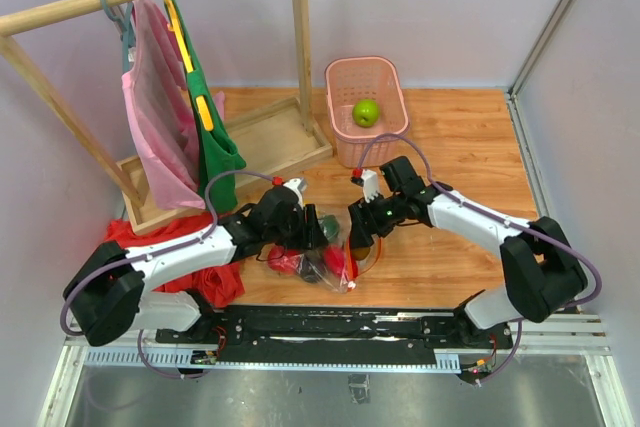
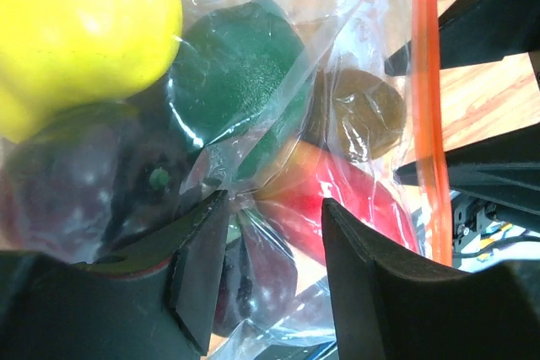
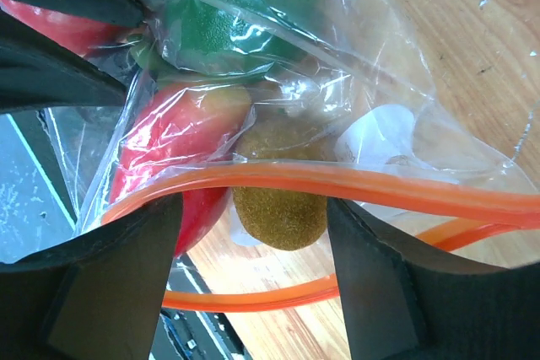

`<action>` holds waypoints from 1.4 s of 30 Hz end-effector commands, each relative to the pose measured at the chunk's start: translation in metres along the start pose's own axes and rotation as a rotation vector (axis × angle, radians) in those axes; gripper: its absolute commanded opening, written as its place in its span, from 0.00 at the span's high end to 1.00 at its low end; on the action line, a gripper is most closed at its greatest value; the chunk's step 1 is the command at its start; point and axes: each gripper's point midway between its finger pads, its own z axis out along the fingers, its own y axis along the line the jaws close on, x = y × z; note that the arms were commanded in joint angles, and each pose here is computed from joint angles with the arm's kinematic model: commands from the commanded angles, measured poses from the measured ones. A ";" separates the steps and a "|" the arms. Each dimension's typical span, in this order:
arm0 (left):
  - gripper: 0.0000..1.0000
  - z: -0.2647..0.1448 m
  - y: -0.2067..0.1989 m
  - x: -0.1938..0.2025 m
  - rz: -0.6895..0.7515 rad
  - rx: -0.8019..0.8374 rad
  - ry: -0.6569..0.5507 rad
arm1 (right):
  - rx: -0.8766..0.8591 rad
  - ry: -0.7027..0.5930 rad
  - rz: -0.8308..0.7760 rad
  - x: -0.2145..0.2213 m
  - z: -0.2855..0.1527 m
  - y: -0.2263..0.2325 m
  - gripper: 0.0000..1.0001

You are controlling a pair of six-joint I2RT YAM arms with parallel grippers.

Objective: Open the zip-top bag and remove the fake food
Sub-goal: Pick up the fake fruit from the zipper food storage bag.

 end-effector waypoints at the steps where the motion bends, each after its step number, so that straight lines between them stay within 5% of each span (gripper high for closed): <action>1: 0.47 -0.015 -0.012 -0.021 0.027 0.025 -0.066 | 0.033 0.018 -0.087 0.010 -0.003 -0.003 0.30; 26: 0.44 -0.059 -0.038 -0.043 -0.025 0.142 -0.191 | 0.237 0.199 -0.320 0.020 0.027 -0.026 0.29; 33: 0.44 -0.069 -0.040 -0.047 -0.059 0.179 -0.247 | 0.253 0.233 -0.360 0.022 0.027 -0.028 0.44; 42: 0.43 -0.070 -0.054 -0.057 -0.116 0.261 -0.299 | 0.125 0.104 -0.445 -0.003 -0.002 0.000 0.68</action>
